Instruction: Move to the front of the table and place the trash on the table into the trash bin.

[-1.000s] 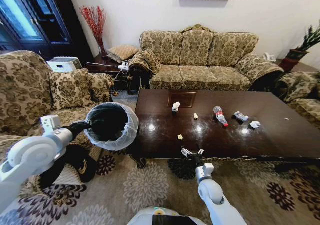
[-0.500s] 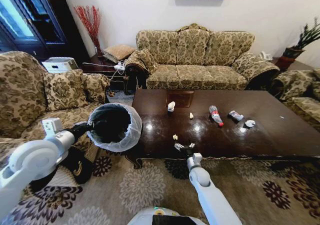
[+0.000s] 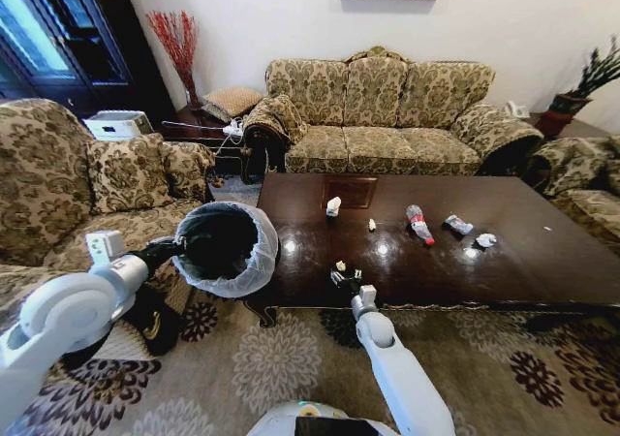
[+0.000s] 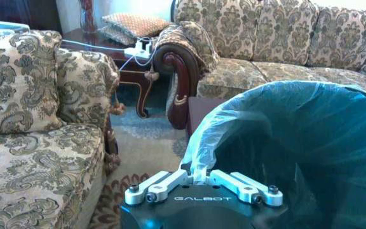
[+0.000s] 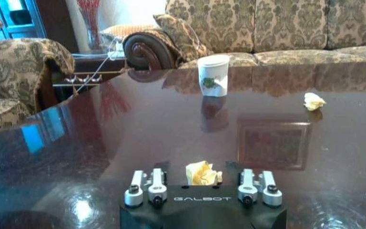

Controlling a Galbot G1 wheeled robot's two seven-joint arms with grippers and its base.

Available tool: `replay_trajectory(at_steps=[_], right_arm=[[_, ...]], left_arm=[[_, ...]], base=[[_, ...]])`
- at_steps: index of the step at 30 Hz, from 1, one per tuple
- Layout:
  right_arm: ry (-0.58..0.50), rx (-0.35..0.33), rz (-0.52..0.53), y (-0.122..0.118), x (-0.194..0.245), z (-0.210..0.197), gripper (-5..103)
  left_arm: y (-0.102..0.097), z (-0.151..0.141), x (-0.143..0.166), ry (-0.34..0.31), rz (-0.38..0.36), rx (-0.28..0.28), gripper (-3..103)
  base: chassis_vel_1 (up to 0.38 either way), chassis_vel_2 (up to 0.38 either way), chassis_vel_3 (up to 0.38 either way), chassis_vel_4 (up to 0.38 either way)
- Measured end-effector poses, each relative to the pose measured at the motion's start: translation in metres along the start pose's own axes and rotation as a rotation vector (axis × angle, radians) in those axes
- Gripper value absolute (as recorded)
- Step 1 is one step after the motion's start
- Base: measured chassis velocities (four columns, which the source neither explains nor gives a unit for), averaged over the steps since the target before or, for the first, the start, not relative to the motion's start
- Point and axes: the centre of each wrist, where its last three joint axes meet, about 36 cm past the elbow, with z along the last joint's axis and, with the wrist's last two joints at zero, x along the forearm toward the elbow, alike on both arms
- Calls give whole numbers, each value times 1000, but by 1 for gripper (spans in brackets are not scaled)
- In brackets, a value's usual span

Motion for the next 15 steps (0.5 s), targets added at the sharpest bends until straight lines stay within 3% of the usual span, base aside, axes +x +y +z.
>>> replay_trajectory(at_steps=[2,3,6,13,15], right_arm=[[4,1,0,0,0,0,54],[13,2,1,1,0,1,44],[22,0,2,2,0,2,38],[23,-2,1,-2,4,5,6],[19,0,-1,-3,5,4,6]], left_arm=[[0,0,0,-1,0,0,0],[0,0,0,-3,0,1,0],[0,0,0,-3,0,2,0],[0,0,0,-6,3,4,0],[-1,0,0,-6,4,4,0]], base=[[0,0,0,0],[0,0,0,0],[0,0,0,0],[0,0,0,0],[0,0,0,0]])
